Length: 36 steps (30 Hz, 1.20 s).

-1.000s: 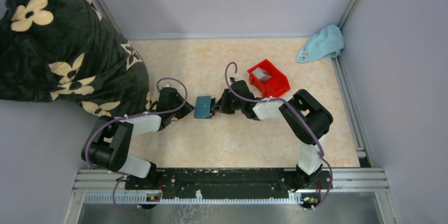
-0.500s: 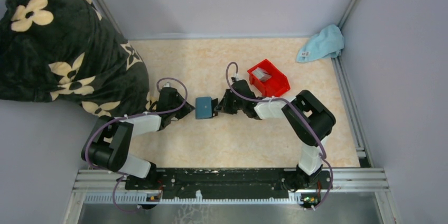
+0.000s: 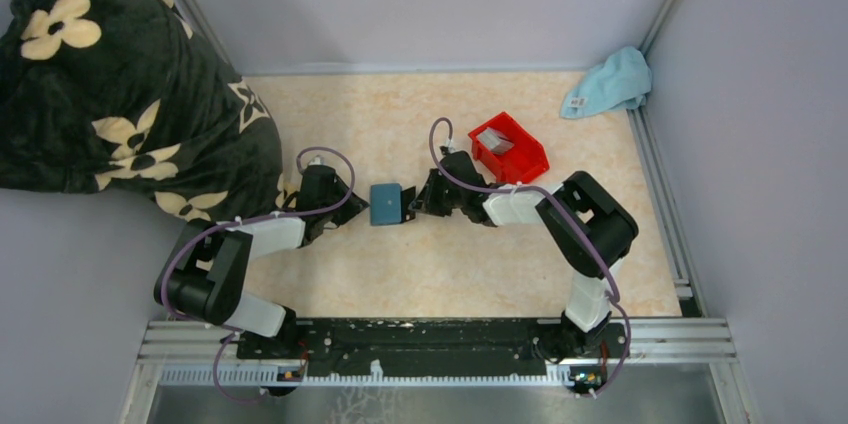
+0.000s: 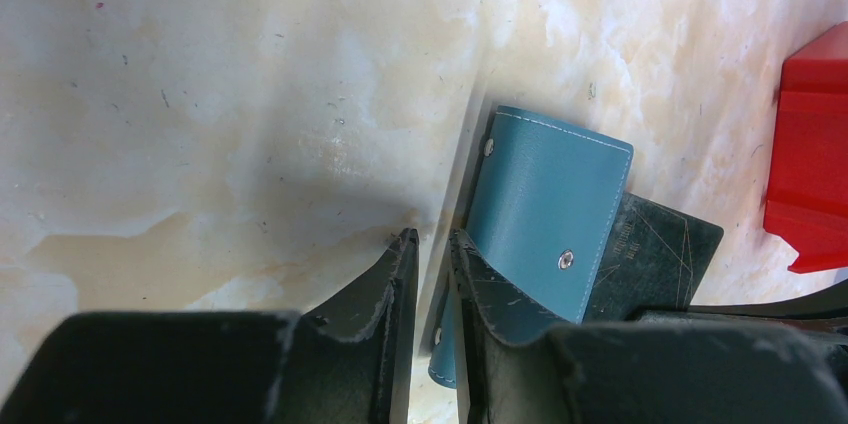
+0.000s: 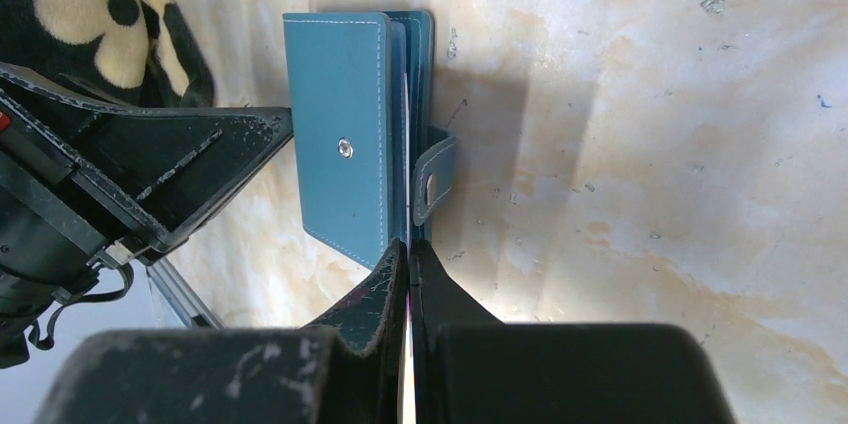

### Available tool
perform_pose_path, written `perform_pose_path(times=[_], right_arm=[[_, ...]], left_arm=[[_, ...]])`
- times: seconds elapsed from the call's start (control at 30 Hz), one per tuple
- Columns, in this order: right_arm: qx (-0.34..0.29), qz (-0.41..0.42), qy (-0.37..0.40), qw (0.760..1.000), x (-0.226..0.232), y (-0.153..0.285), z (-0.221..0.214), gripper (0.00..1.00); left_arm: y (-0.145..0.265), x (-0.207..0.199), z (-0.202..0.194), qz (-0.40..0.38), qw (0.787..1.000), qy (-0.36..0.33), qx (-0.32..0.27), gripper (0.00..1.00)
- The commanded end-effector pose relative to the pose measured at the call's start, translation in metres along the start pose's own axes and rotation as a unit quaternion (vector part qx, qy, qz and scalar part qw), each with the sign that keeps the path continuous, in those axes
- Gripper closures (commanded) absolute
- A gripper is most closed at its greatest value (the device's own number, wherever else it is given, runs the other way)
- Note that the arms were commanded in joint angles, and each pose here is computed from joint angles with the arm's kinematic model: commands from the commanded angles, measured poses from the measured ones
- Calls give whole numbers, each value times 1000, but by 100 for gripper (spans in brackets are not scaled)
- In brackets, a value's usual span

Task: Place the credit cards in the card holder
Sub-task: Open the card holder at the center of the board.

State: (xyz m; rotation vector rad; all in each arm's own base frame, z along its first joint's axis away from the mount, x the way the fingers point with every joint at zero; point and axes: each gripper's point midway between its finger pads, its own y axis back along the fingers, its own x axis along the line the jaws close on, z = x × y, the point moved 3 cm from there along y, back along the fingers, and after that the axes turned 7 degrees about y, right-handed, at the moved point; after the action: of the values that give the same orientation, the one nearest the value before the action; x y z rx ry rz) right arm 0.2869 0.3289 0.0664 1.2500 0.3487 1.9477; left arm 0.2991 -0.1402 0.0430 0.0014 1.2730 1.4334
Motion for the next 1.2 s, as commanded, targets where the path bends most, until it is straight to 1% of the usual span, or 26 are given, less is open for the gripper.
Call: perform_pose_path(times=[0.0, 0.57, 1.17], right_arm=[[-26, 15, 13, 999, 10, 7, 14, 100], [-21, 41, -8, 999, 11, -4, 9, 100], [-15, 24, -10, 1000, 1, -6, 3, 100]], left_arm=[[5, 47, -29, 87, 995, -13, 57, 74], [3, 47, -34, 83, 994, -12, 67, 75], [2, 48, -36, 87, 994, -13, 69, 76]])
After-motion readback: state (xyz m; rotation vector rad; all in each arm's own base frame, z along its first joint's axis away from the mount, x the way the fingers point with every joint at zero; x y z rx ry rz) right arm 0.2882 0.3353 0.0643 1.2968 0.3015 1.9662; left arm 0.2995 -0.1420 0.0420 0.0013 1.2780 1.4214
